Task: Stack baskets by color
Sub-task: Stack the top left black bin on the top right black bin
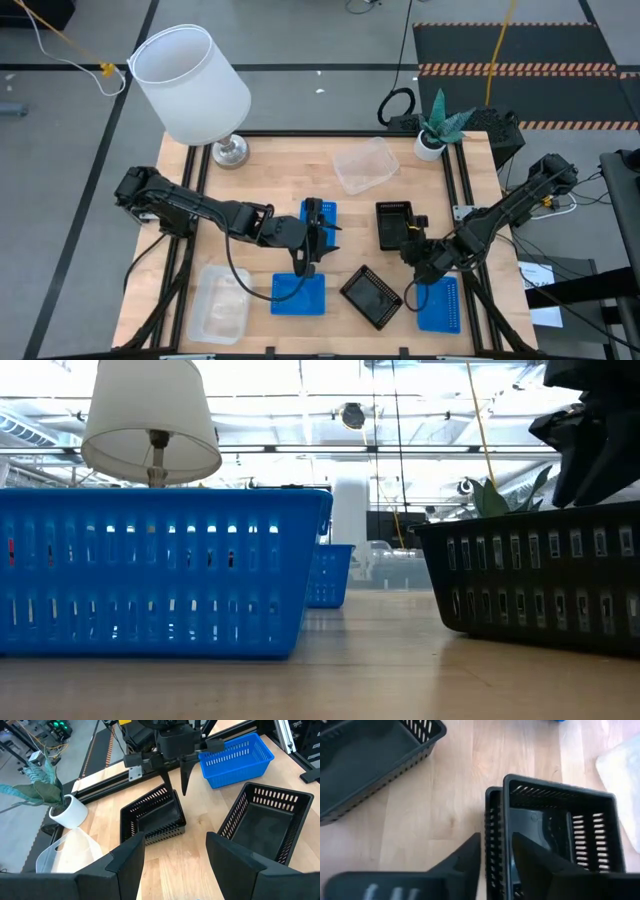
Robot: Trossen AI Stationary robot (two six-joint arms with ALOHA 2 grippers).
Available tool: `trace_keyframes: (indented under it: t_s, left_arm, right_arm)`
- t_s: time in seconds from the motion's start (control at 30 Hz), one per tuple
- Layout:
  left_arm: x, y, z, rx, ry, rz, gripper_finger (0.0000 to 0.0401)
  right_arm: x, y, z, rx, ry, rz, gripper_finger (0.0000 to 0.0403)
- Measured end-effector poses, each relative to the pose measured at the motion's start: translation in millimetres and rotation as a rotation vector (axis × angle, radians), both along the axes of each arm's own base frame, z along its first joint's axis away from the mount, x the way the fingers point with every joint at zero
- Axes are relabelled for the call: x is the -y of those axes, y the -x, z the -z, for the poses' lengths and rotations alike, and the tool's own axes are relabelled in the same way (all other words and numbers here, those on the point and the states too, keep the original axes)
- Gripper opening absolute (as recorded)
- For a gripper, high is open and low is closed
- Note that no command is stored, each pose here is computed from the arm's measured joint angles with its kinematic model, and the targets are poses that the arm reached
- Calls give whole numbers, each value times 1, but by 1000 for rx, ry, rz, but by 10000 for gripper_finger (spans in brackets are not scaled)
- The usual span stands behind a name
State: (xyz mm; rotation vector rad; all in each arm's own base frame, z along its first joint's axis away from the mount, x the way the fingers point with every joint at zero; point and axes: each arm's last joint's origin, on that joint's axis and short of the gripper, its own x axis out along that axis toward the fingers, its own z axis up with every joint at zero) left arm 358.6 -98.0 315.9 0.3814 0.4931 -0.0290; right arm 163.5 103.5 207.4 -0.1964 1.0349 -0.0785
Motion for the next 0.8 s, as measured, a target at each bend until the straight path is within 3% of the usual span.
trace_keyframes:
  t_s: [0.23,0.8]
  left_arm:
    - [0,0,0,0,0,0,214]
    - [0,0,0,3,-12,6,214]
  right_arm:
    - [0,0,0,0,1,-2,6]
    - [0,-1,-3,37,-33,22,3]
